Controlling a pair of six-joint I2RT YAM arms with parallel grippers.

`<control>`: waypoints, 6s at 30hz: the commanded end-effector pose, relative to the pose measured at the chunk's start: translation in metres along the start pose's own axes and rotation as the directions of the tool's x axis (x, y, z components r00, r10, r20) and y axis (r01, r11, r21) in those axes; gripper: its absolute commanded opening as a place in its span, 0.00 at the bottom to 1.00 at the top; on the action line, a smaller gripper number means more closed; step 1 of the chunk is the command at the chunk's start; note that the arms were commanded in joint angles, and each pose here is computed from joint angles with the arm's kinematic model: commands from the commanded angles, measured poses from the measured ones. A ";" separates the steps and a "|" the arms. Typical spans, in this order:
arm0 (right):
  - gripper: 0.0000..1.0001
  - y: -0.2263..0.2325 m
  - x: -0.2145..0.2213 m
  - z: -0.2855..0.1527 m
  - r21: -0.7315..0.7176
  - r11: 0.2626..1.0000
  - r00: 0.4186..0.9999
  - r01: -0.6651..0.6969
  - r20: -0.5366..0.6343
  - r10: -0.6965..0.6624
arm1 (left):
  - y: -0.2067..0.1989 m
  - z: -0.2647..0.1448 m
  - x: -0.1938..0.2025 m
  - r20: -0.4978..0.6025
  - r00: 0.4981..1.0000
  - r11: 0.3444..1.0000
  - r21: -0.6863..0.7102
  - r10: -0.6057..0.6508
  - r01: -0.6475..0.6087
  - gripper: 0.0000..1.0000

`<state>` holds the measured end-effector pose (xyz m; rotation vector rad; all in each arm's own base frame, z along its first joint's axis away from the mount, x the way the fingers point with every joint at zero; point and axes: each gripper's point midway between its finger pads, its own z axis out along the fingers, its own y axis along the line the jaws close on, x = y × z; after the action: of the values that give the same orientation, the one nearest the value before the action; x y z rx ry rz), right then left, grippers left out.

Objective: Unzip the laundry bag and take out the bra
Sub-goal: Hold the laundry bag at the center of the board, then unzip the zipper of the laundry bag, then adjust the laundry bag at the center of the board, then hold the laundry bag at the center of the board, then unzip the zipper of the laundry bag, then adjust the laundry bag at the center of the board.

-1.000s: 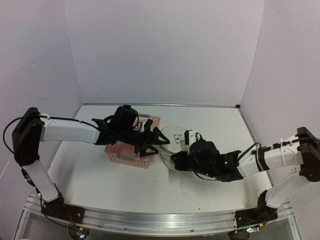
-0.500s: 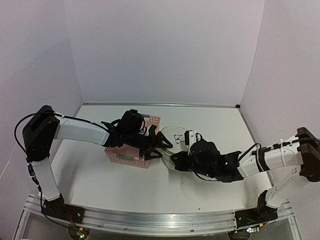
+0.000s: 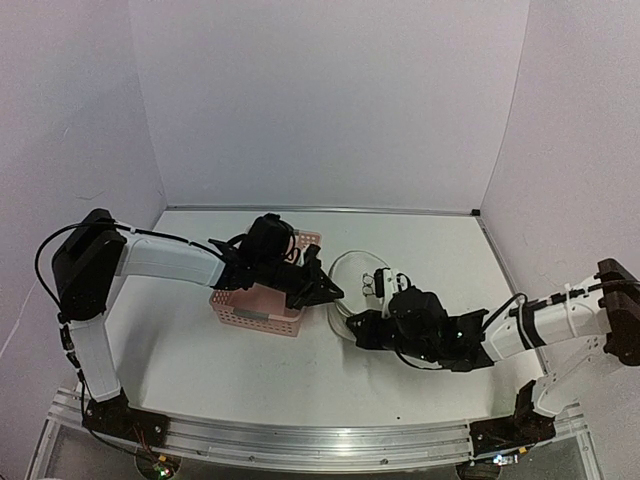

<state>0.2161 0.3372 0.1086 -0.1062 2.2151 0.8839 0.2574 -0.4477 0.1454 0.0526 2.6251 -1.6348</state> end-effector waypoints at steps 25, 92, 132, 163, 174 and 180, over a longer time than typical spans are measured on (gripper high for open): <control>0.00 -0.093 -0.026 -0.050 0.261 0.964 0.982 0.056 0.160 -0.101 | -0.060 -0.032 -0.001 -0.020 0.960 0.957 0.084 0.280 -0.277 0.00; 0.00 0.021 -0.010 0.001 0.092 0.996 0.998 0.013 0.067 -0.019 | -0.043 -0.044 0.001 0.083 0.976 0.979 -0.037 0.202 -0.200 0.82; 0.00 -0.044 0.011 -0.033 0.178 0.984 0.996 -0.022 0.086 0.007 | -0.041 -0.009 -0.002 0.042 0.976 0.977 -0.025 0.212 -0.211 0.00; 0.68 0.008 -0.051 -0.092 0.054 0.964 0.955 0.260 0.131 -0.265 | -0.079 -0.026 0.017 0.040 0.896 0.890 0.109 0.442 -0.444 0.00; 0.81 0.015 -0.094 -0.103 -0.014 0.950 0.944 0.313 0.111 -0.309 | -0.099 -0.051 0.041 0.060 0.765 0.742 0.204 0.641 -0.638 0.00; 0.87 0.012 -0.104 -0.097 -0.049 0.950 0.950 0.307 0.079 -0.303 | -0.103 -0.054 0.051 0.060 0.725 0.691 0.258 0.686 -0.675 0.00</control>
<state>0.2291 0.2548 0.2101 -0.3504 2.0693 0.6775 0.2099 -0.4440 0.2128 0.8246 2.2153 -1.5825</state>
